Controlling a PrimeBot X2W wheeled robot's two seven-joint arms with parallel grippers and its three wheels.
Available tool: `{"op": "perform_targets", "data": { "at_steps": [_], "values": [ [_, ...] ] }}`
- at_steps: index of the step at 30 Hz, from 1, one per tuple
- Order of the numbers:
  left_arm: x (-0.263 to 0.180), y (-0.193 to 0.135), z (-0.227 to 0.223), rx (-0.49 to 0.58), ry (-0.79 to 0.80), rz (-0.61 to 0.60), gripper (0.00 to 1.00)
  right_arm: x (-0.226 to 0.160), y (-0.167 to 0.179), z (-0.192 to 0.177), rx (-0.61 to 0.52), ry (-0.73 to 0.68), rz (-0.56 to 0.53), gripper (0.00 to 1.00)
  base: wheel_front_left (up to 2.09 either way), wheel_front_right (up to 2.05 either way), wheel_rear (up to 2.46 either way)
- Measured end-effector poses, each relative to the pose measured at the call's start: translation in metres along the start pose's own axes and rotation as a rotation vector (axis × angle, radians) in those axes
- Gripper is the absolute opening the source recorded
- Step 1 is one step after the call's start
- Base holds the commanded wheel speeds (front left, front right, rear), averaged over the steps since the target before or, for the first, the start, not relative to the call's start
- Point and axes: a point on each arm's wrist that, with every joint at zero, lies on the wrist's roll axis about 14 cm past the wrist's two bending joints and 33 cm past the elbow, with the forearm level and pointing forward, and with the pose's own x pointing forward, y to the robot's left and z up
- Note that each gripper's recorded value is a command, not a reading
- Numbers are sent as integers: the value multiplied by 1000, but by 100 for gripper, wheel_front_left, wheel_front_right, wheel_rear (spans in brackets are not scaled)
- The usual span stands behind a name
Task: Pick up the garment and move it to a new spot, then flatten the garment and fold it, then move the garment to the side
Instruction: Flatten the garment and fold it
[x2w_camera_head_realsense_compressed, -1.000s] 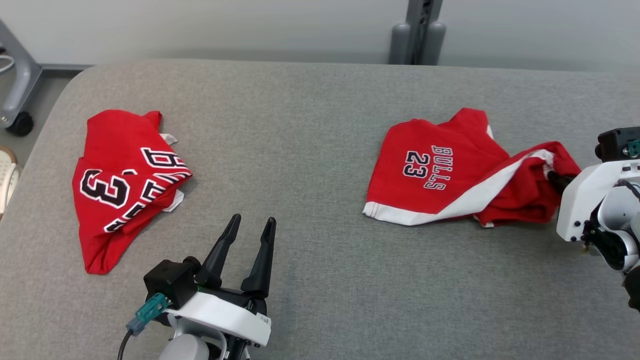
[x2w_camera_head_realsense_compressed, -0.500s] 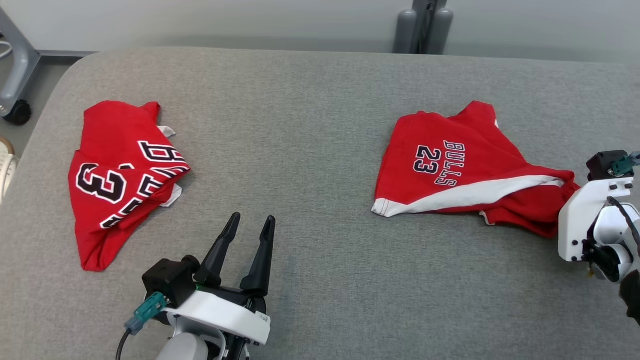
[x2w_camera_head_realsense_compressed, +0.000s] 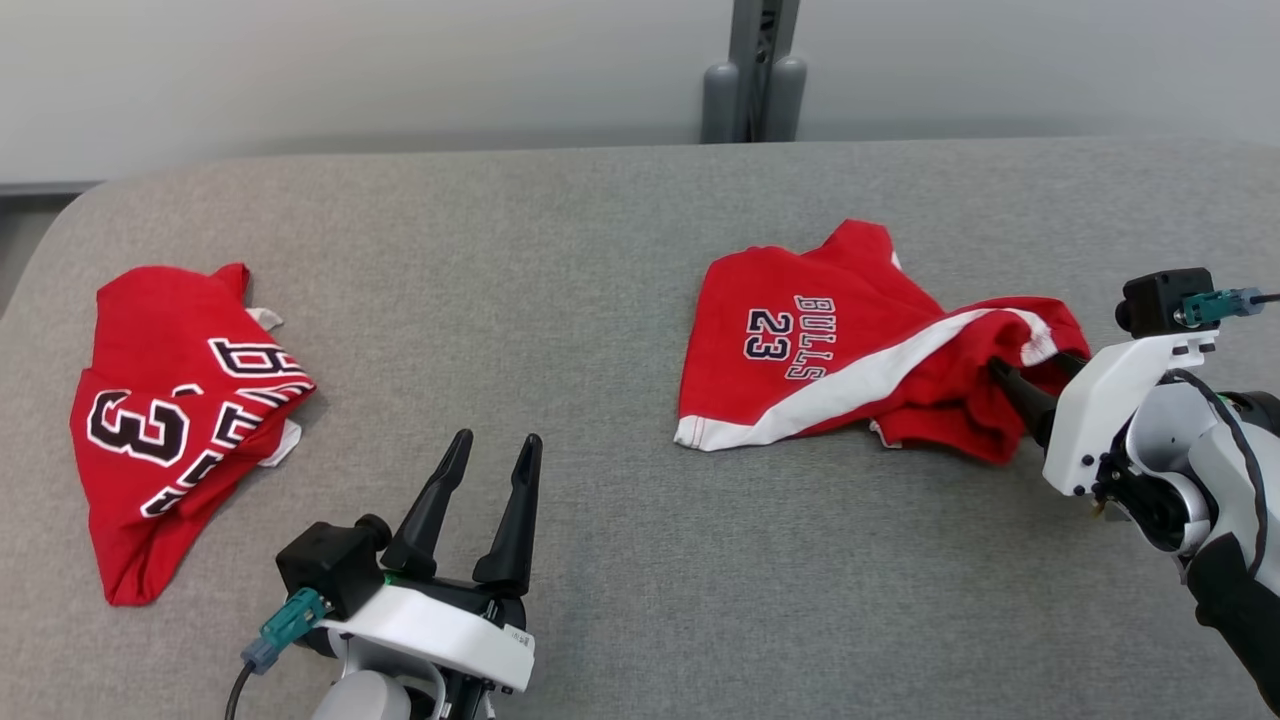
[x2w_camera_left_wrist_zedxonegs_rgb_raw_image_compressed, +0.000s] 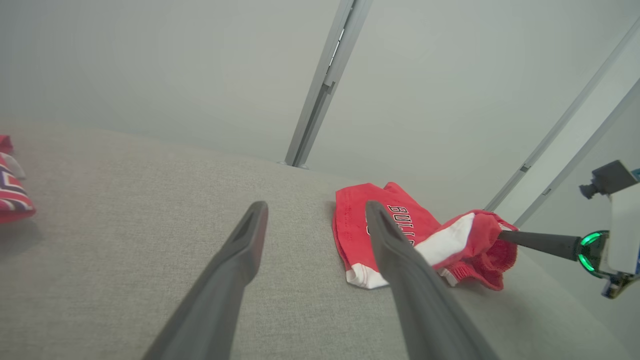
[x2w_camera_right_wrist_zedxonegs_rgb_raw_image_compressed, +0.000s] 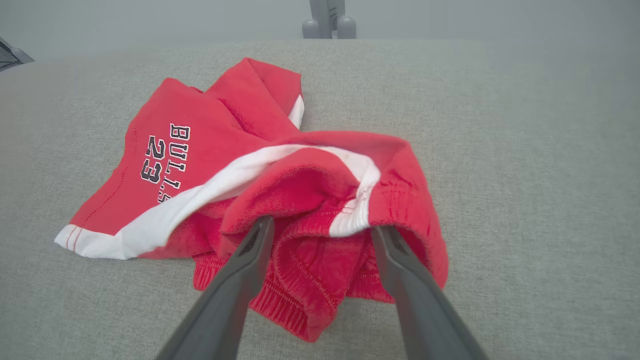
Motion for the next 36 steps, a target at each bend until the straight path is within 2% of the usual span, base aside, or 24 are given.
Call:
{"op": "perform_targets", "data": {
  "at_steps": [7, 12, 13, 18, 22, 24, 32, 36],
  "values": [
    [-3, -15, 5, -3, -15, -31, 100, -33, -2, 16, -11, -99, 3, 100, 0, 0, 0],
    [-6, -25, 10, -1, -29, -53, 100, -62, 0, 44, 8, -270, 14, 100, 0, 0, 0],
    [-6, -25, 10, -1, -29, -53, 100, -62, 0, 44, 8, -270, 14, 100, 0, 0, 0],
    [-7, -30, 14, 3, -43, -62, 100, -88, 14, 75, 51, -503, 54, 100, 0, 0, 0],
    [-6, -31, 17, 4, -51, -65, 100, -108, 17, 84, 113, -670, 63, 100, 0, 0, 0],
    [-5, -31, 18, 5, -55, -64, 100, -114, 16, 78, 147, -715, 52, 100, 0, 0, 0],
    [-5, -30, 17, 0, -52, -62, 100, -121, 15, 30, 279, -736, -25, 100, 0, 0, 0],
    [-5, -30, 12, -3, -39, -60, 100, -122, 25, 17, 292, -731, -31, 100, 0, 0, 0]
  ]
}}
